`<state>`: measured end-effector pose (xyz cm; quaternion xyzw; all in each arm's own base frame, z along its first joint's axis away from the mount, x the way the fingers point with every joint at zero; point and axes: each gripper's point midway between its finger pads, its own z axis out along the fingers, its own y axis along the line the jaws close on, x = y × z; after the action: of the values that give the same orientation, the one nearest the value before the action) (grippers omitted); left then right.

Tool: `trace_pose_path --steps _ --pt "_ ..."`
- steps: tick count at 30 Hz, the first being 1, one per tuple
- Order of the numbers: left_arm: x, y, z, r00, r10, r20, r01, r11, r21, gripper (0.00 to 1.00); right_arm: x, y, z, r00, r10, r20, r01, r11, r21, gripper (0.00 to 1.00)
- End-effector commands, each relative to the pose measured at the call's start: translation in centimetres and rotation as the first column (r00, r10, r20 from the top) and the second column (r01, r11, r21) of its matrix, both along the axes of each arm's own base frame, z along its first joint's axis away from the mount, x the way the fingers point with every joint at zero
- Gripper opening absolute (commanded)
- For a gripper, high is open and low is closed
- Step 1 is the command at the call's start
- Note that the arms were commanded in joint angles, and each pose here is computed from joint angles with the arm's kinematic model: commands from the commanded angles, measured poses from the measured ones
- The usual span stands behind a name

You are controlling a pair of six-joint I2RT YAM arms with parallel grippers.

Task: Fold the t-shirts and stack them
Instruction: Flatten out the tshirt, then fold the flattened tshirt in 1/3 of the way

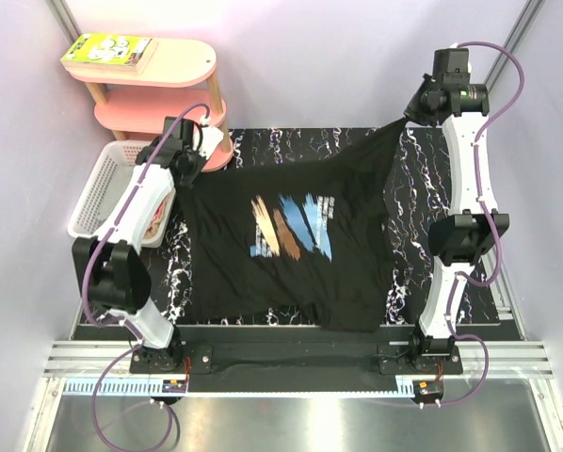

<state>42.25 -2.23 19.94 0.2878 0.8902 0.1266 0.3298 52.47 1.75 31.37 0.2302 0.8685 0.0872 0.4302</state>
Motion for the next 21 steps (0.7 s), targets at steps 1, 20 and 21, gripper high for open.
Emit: trace_pose_path --steps 1,20,21 --pt "4.3 1.1 5.6 0.978 0.048 0.202 -0.060 0.997 0.053 0.00 -0.8 0.3 7.0 0.982 0.012 0.187 -0.018 0.999 0.034 0.00" --pt "0.6 -0.7 -2.2 0.998 -0.008 0.068 0.005 0.999 0.045 0.00 -9.1 1.9 -2.0 0.995 0.036 -0.095 -0.023 0.990 0.136 0.00" --pt "0.9 -0.7 -2.2 0.997 -0.005 0.073 0.002 0.999 0.052 0.00 -8.7 1.9 -1.6 0.996 0.037 -0.086 -0.025 0.991 0.135 0.00"
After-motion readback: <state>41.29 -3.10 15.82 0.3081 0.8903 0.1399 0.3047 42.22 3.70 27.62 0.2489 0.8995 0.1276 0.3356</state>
